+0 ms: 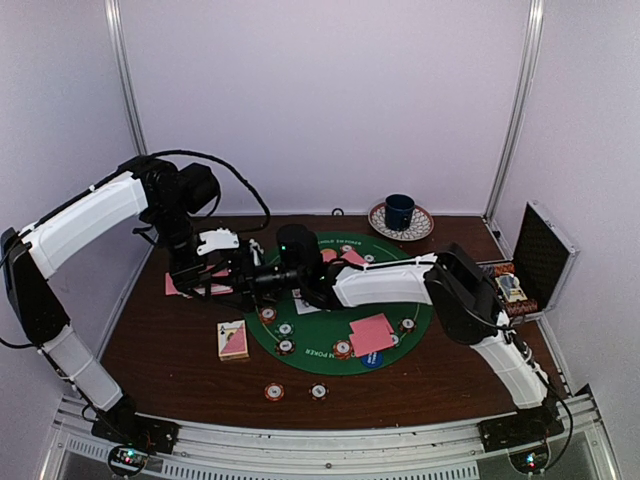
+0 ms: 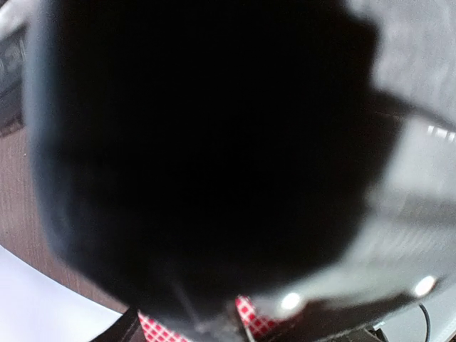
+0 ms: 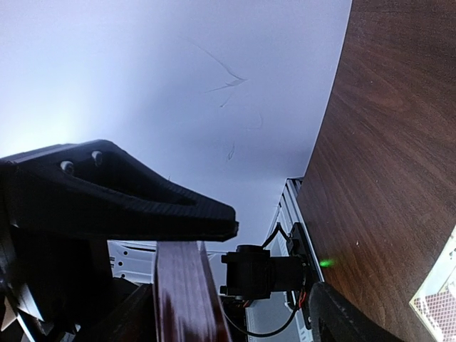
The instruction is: Distribute texas hold em gaming equipment
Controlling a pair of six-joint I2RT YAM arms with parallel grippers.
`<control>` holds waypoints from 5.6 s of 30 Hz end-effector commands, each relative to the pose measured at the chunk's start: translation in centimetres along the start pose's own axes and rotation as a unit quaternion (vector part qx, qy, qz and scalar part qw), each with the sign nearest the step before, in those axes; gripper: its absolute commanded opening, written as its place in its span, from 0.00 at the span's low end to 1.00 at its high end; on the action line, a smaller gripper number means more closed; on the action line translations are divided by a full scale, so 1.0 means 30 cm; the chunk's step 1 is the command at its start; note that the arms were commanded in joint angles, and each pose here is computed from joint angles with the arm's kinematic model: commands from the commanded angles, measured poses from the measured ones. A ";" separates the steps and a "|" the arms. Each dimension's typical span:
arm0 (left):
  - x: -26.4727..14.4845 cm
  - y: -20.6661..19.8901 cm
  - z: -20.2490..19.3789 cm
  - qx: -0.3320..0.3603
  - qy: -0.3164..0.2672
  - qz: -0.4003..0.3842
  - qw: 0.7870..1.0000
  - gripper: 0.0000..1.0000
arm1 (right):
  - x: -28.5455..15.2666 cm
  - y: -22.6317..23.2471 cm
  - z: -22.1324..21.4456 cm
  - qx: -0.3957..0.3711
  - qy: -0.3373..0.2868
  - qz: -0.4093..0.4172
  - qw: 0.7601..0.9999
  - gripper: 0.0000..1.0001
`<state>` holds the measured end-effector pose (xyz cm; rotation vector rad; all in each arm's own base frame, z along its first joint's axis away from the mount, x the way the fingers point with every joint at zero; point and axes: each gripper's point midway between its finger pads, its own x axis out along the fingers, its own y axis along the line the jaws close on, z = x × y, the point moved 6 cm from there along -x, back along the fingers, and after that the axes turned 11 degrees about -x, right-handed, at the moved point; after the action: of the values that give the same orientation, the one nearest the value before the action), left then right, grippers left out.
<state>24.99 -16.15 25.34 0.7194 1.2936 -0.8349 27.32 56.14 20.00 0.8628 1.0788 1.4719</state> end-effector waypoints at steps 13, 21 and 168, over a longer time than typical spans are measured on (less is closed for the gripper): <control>-0.040 0.007 0.011 -0.001 -0.022 0.010 1.000 0.00 | -0.092 0.008 0.016 -0.009 -0.009 -0.027 1.000 0.71; -0.030 0.006 0.013 -0.003 -0.019 0.004 1.000 0.00 | -0.031 0.156 0.025 -0.039 -0.020 0.061 0.997 0.81; -0.027 0.000 -0.011 -0.002 -0.008 0.006 1.000 0.00 | -0.640 -0.313 -0.016 -0.520 0.294 -0.702 0.387 0.00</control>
<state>24.93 -16.02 25.16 0.7264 1.3004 -0.8293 33.80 36.51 11.60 -1.4150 0.6264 0.4727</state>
